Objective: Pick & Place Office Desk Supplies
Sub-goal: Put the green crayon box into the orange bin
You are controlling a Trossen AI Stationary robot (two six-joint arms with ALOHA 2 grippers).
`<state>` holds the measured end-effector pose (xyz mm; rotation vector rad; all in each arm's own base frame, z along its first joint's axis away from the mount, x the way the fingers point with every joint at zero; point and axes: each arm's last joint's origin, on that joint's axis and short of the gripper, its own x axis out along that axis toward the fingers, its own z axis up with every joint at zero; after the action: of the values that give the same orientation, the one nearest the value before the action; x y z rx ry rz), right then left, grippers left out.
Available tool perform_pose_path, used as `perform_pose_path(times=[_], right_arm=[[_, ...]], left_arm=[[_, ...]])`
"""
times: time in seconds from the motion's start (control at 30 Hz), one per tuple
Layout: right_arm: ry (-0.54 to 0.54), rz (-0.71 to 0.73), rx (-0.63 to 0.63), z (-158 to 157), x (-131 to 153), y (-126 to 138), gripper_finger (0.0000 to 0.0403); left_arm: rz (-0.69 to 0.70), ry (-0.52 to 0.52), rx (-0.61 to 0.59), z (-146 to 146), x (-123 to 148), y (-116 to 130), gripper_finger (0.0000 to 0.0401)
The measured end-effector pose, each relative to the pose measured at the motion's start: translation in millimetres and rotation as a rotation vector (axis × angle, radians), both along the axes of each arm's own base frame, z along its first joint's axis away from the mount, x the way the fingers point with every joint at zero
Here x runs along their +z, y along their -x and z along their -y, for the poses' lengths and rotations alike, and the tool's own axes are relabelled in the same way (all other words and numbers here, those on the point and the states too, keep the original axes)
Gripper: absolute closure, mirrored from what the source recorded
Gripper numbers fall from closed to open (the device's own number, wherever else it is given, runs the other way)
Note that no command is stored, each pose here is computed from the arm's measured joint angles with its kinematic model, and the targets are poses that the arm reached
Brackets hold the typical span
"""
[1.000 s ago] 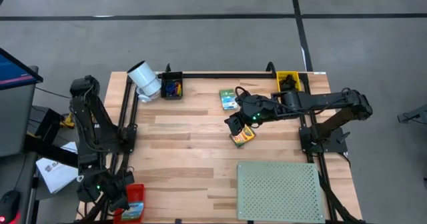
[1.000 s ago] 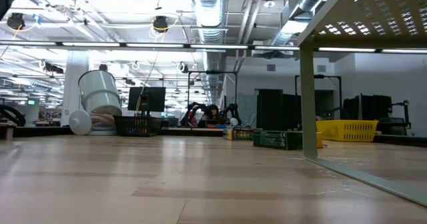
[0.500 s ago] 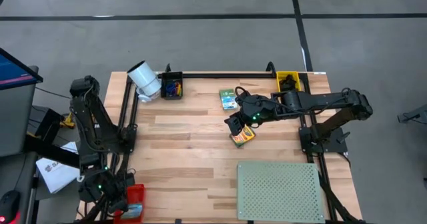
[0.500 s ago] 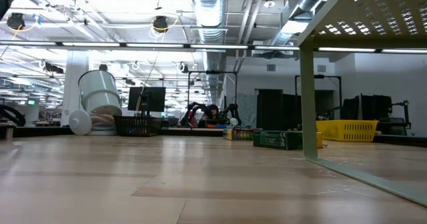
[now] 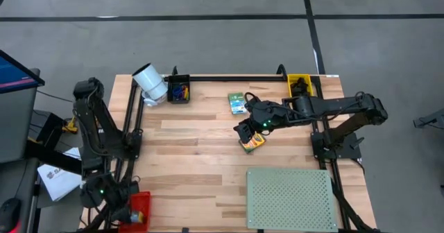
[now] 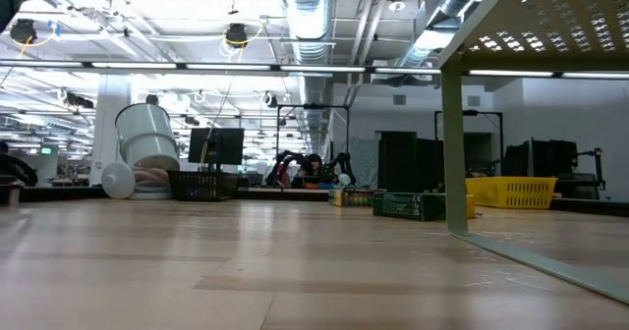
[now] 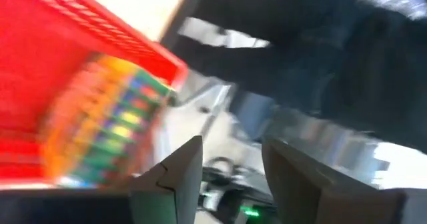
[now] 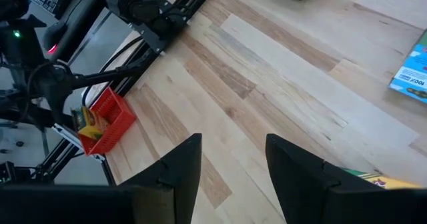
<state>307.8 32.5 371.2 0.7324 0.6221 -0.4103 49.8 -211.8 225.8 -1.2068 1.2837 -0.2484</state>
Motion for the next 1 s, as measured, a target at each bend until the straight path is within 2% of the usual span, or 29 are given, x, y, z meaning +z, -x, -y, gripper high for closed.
perform_pose_path(times=[0.17,0.47,0.7,0.87,1.0], right_arm=[[-0.006,0.001,-0.001,-1,0,0,0.0239],[-0.006,0.003,-0.010,-1,0,0,0.0239],[-0.002,0.004,-0.007,-4,0,0,0.0239],[0.011,0.007,-0.018,-5,0,1,0.0239],[-0.007,0.009,-0.027,-8,0,1,0.0239]], left_arm=[[0.040,0.055,0.072,-5,10,0,0.0254],[0.076,0.028,0.098,-6,8,-1,0.0276],[0.148,0.028,0.180,-7,11,-5,0.0288],[0.288,0.037,0.251,-9,19,-27,0.0294],[0.380,-0.002,0.217,-21,23,-60,0.0295]])
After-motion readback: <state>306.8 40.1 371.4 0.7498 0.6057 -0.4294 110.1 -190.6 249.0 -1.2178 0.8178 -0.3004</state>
